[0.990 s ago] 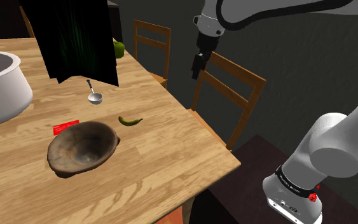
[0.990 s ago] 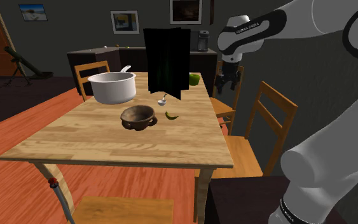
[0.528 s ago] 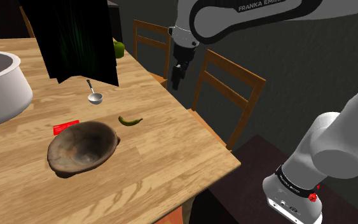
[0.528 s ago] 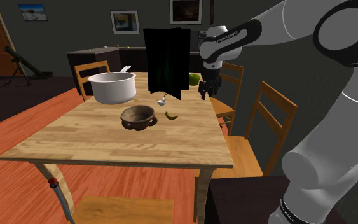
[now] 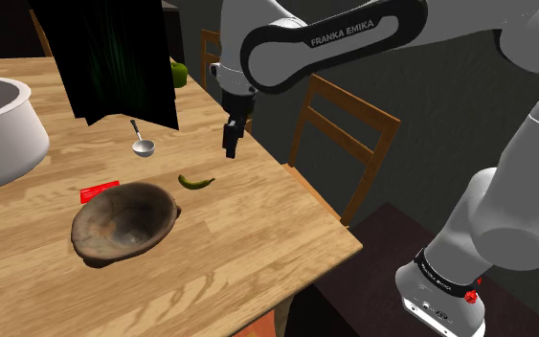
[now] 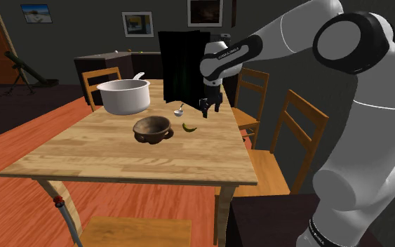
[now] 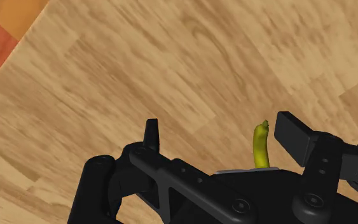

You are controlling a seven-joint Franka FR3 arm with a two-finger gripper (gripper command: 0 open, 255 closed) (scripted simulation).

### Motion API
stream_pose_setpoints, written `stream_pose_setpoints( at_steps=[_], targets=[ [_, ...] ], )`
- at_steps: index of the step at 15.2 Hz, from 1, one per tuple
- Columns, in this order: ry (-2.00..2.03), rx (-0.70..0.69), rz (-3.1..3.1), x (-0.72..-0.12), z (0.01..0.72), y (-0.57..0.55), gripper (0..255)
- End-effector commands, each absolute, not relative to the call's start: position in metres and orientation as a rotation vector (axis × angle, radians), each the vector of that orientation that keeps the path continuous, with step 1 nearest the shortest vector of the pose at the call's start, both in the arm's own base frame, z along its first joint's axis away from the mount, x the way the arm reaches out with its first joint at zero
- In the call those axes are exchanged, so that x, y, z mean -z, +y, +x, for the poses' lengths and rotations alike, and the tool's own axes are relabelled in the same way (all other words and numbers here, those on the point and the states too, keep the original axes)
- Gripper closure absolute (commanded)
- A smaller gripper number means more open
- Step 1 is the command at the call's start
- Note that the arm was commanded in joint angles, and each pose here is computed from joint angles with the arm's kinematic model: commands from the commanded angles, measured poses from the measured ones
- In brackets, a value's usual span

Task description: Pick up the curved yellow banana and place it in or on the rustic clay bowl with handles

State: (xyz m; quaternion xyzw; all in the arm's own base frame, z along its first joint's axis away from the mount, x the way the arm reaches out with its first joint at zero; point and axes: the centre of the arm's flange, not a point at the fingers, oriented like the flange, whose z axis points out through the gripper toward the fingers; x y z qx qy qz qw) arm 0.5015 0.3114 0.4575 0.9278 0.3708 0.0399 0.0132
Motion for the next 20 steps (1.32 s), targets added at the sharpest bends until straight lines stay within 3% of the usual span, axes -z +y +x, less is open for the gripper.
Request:
stream_pose_setpoints(
  at_steps=[1, 8, 20],
  targets=[
    [1.212, -0.117, 2.871, -0.447, 0.503, 0.335, 0],
    [1.393, -0.09, 2.8, -0.412, 0.504, 0.413, 0],
    [1.393, -0.09, 2.8, -0.372, 0.507, 0.413, 0]
  ],
)
